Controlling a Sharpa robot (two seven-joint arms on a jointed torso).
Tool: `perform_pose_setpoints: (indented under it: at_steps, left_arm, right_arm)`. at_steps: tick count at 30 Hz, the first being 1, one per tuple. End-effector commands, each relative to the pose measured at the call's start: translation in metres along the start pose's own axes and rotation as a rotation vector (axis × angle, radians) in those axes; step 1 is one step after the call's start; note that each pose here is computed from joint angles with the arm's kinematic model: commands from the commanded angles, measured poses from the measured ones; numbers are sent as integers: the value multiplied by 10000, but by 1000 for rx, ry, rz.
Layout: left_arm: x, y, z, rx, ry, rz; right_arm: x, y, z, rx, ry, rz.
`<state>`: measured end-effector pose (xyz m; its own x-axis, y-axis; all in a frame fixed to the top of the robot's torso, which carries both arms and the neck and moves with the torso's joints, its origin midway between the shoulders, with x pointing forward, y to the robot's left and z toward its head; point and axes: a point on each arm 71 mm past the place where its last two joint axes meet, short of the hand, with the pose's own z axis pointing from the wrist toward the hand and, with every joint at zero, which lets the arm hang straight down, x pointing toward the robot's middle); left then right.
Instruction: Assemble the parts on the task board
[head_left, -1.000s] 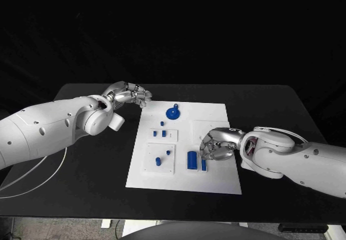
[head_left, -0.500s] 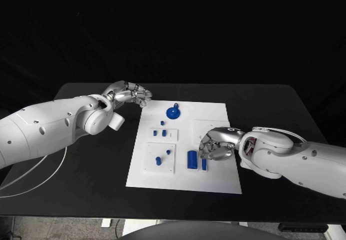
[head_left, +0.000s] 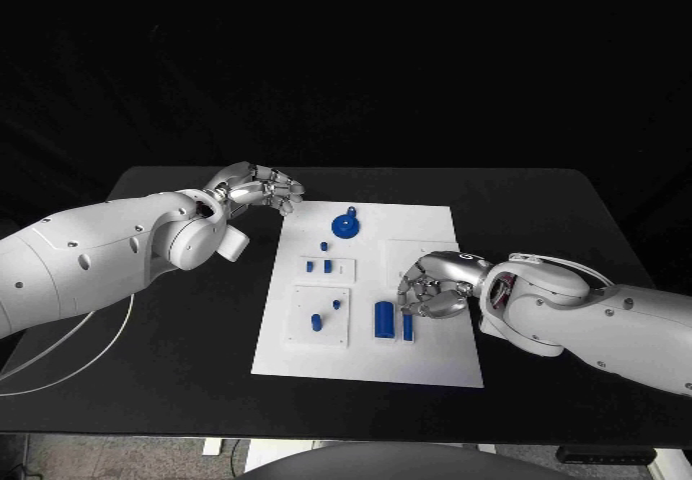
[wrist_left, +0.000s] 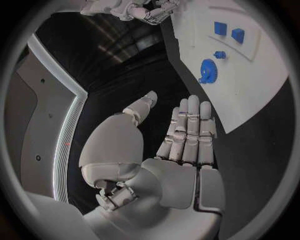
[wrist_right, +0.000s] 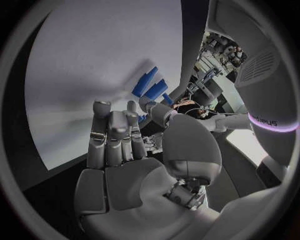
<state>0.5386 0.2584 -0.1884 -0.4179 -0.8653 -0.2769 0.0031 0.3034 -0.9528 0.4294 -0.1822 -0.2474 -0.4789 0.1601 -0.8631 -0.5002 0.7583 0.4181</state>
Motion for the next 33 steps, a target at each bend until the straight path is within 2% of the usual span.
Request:
perform_pose_setpoints:
  at_steps: [1,8,18,22,27,33]
  left_arm:
    - [24,-14,8,9,18,-2]
    - [27,-11,9,6,21,-2]
    - [20,-8,3,6,18,-1]
    - [24,-11,2,8,19,-1]
    - [21,-11,1,9,17,-1]
    - [25,-12,0,9,19,-1]
  right_arm:
    - [-42,-2,-6,-1,-61,128]
    - [-65,-33,-27,13,-88,169]
    - [-34,-83,-84,30,-33,182]
    - [-6,-102,-89,42,9,156]
    - [8,-141,-105,57,26,126]
    - [42,-107,-102,46,36,115]
